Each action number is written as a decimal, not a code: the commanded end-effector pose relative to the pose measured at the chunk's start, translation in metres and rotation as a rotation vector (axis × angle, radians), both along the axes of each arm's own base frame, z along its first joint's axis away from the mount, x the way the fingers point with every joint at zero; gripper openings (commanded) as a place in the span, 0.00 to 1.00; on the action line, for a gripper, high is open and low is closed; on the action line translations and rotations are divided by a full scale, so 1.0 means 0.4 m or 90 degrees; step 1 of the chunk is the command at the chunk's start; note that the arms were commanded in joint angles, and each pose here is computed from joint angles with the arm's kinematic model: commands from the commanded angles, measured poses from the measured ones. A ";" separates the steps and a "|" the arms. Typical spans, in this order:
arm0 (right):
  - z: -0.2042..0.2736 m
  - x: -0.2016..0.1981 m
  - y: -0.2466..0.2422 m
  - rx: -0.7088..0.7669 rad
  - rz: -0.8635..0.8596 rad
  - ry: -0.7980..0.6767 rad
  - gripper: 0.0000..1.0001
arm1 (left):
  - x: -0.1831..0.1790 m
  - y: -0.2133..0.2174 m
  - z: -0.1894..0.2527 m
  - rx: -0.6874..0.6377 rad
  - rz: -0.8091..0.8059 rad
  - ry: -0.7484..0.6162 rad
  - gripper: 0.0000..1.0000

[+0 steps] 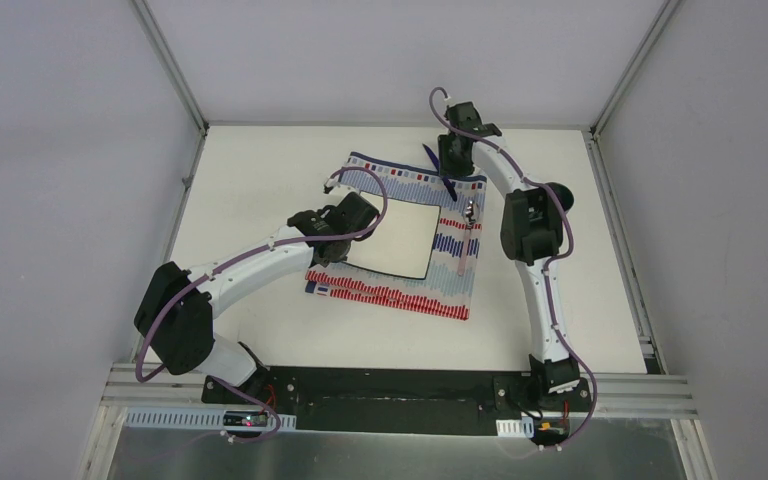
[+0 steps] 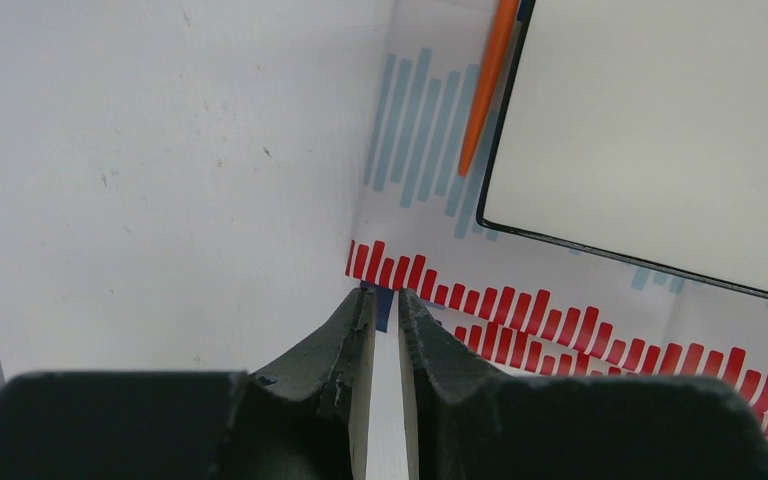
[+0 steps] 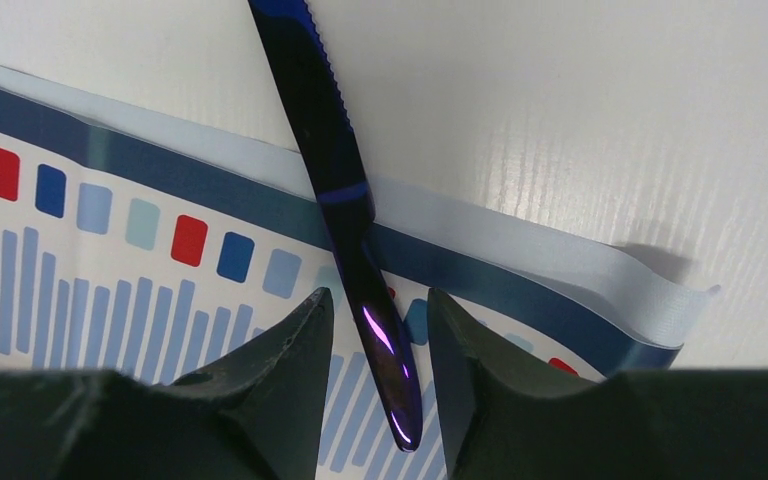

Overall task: Set the dinner table for one person
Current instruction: Move the knife to the napkin.

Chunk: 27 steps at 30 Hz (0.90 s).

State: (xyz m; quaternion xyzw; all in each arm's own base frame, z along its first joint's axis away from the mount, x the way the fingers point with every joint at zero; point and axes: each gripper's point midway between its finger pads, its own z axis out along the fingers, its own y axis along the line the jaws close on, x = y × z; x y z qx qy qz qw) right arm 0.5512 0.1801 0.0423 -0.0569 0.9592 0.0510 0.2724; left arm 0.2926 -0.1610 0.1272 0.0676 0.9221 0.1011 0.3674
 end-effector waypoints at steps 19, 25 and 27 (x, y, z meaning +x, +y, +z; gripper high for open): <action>-0.035 -0.008 0.050 0.049 0.021 0.020 0.24 | 0.005 0.004 0.005 0.000 0.011 -0.019 0.16; -0.042 -0.019 0.056 0.058 0.021 0.031 0.23 | 0.003 0.003 0.004 -0.005 0.009 -0.019 0.16; -0.045 -0.022 0.059 0.059 0.024 0.034 0.28 | 0.002 0.002 0.003 -0.005 0.007 -0.018 0.16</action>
